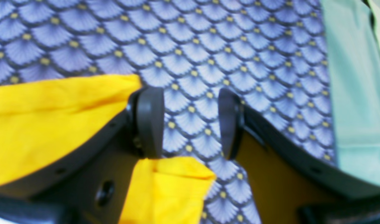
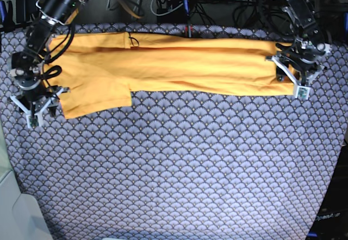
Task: Fold the T-shirt properly
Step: 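Grasp the hanging sleeve with the right gripper and tuck it onto the fold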
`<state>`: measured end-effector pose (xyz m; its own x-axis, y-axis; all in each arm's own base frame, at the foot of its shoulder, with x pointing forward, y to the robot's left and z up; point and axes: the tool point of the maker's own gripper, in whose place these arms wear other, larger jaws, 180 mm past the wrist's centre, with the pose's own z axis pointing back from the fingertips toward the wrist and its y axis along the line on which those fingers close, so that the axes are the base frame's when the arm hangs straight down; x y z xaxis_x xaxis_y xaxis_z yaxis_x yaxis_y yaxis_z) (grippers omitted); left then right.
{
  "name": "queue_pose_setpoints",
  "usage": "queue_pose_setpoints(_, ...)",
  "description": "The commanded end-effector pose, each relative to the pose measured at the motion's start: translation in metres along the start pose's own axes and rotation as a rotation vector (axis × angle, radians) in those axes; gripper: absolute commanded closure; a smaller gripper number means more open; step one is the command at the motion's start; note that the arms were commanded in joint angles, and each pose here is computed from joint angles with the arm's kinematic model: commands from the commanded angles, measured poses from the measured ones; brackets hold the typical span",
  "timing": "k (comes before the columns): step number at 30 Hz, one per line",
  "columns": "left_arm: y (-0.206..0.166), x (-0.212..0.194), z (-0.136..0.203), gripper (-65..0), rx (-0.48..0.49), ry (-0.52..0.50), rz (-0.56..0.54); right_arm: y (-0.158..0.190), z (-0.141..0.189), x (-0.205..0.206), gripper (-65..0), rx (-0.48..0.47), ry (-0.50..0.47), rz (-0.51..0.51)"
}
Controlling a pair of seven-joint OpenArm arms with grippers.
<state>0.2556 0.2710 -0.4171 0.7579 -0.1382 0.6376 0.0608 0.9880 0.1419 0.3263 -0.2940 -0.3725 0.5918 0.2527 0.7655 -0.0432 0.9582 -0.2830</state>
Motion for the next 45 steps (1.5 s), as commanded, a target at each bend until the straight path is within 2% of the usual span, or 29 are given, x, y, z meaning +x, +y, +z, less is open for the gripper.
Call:
queue_pose_setpoints(1,0.005,0.012,0.002,-28.5,0.011,-0.039,-0.003,-0.007,0.001,0.019,-29.0,-0.017,-0.056,0.004)
queue_pose_setpoints(8,0.004,0.013,0.002,-28.5,0.011,-0.04,-0.002,0.014,-0.005,0.028,-29.0,0.031,-0.069,0.018)
queue_pose_setpoints(14,0.005,0.013,0.003,-28.5,0.013,-0.04,-0.005,0.034,-0.026,0.016,-29.0,0.099,-0.025,-0.017)
queue_pose_setpoints(28,0.005,0.013,0.004,-28.5,0.015,-0.042,-0.007,0.035,-0.034,0.004,-29.0,0.122,0.012,-0.028)
queue_pose_setpoints(34,0.005,0.014,0.004,-28.5,0.016,-0.044,-0.007,0.05,-0.042,-0.024,-29.0,0.171,0.082,-0.059)
queue_pose_setpoints(38,0.005,0.012,0.004,-28.5,0.015,-0.039,-0.007,0.054,-0.043,-0.03,-28.0,0.181,0.094,-0.066)
queue_pose_setpoints(41,0.005,0.012,0.004,-28.5,0.015,-0.039,-0.007,0.054,-0.043,-0.03,-20.1,0.181,0.096,-0.065)
queue_pose_setpoints(45,0.005,0.011,0.004,-28.5,0.015,-0.038,-0.007,0.038,-0.042,-0.023,0.0,0.151,0.085,-0.044)
